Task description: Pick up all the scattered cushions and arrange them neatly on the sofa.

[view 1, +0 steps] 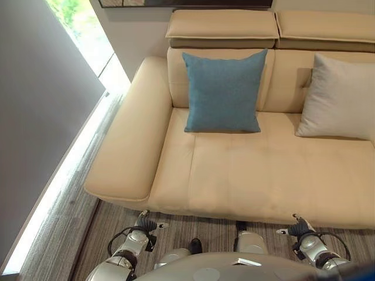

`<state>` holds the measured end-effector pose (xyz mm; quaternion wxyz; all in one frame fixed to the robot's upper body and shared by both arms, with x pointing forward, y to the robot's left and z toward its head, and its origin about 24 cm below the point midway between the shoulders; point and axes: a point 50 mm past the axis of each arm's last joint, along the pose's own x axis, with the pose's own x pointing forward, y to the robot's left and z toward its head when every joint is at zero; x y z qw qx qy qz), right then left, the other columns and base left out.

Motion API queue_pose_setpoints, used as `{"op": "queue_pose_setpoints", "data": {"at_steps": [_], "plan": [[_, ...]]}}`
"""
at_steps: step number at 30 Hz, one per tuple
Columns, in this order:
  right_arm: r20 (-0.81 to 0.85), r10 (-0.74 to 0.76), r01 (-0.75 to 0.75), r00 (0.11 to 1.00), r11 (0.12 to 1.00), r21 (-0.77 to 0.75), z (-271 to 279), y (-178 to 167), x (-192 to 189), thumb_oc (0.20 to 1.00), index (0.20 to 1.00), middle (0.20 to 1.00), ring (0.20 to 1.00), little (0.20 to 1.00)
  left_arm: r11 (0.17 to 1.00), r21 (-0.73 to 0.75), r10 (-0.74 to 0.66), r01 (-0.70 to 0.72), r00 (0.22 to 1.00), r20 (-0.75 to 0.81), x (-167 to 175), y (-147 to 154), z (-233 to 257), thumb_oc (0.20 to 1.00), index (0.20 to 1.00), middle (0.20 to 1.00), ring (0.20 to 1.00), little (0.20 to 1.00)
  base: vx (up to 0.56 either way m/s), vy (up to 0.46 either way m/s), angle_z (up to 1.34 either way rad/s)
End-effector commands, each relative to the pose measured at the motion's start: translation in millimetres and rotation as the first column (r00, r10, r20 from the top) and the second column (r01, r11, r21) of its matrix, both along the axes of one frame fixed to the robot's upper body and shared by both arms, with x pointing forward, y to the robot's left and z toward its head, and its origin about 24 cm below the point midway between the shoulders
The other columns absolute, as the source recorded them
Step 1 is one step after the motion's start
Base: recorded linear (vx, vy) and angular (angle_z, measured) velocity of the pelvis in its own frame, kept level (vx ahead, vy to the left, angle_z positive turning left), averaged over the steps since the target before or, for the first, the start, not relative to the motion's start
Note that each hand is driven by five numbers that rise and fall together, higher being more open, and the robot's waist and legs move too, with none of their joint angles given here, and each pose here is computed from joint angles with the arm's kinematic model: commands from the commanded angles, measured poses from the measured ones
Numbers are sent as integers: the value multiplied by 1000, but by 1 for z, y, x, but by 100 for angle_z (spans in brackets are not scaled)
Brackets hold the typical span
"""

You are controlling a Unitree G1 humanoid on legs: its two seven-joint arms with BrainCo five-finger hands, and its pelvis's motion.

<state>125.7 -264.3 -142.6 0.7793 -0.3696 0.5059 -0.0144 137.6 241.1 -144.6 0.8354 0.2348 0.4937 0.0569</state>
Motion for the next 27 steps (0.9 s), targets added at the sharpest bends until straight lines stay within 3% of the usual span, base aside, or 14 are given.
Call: {"op": "queue_pose_setpoints", "data": {"at_steps": [1,13,27], "plan": [[5,49,-49,999,997,-62,9,-11,15,1000,1000,1000,1000,1000,999,31,37,-37,999,1,0,15,4,1000,1000,1000,1000,1000,-191,87,-58],[-34,6,-7,999,999,-46,3,-13,0,1000,1000,1000,1000,1000,996,37,80,-78,996,-35,-10,27,3,1000,1000,1000,1000,1000,24,-65,-18],[-50,8,-8,999,1000,0,-5,2,-12,1000,1000,1000,1000,1000,999,16,44,-43,996,-75,-18,16,-3,1000,1000,1000,1000,1000,3,-15,4]]}}
